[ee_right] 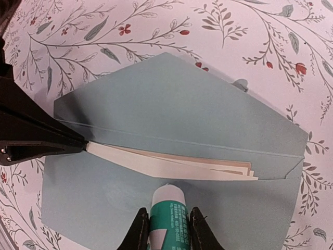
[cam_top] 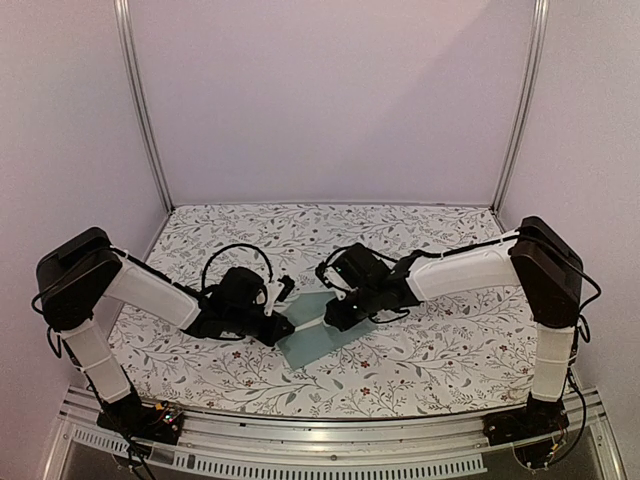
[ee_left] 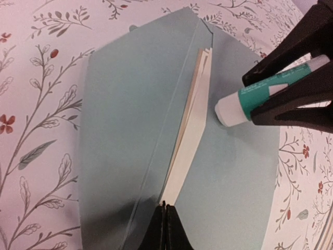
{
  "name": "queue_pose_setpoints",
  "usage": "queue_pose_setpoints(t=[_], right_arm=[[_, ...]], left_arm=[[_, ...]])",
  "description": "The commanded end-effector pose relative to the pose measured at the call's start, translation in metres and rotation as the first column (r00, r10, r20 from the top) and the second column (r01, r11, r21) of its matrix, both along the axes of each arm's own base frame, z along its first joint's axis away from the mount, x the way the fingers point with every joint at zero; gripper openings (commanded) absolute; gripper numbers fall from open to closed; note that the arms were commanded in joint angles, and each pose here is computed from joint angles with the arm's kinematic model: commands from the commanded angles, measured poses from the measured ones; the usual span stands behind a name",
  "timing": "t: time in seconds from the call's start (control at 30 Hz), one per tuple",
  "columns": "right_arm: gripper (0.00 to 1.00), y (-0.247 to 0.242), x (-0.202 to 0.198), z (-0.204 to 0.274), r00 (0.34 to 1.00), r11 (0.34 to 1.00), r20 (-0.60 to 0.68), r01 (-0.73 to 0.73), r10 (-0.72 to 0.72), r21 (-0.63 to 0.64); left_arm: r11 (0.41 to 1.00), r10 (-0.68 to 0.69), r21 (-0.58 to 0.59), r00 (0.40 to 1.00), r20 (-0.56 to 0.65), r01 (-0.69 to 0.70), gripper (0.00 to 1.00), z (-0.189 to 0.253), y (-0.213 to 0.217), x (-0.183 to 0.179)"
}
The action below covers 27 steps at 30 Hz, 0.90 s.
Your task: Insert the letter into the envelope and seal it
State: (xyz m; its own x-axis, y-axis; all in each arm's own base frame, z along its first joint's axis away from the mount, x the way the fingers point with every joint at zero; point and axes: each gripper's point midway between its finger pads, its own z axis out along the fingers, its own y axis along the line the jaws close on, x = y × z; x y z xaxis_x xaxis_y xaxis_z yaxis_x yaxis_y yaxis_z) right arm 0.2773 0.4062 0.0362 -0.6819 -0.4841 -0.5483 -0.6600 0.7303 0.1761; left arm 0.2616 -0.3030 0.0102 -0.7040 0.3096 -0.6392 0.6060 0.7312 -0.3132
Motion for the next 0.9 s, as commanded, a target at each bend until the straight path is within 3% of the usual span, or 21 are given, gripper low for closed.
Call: queue_pose_setpoints(t=[0.0,0.87], right_arm=[[0.00,-0.053,-0.004,-0.045,0.995,0.972,-0.047,0.074,-0.087,-0.225],[0.00,0.031,-0.049,-0.028,0.982,0.989,-0.131,-0.142,0.136,-0.037]], left_arm=[[0.999,0.022,0.029,1.000,-0.019,-0.022,0.00,-0.007,0.012,-0.001],[0.999,0.022,0.029,1.000,-0.017,-0.022,0.00,-0.007,0.012,-0.001]])
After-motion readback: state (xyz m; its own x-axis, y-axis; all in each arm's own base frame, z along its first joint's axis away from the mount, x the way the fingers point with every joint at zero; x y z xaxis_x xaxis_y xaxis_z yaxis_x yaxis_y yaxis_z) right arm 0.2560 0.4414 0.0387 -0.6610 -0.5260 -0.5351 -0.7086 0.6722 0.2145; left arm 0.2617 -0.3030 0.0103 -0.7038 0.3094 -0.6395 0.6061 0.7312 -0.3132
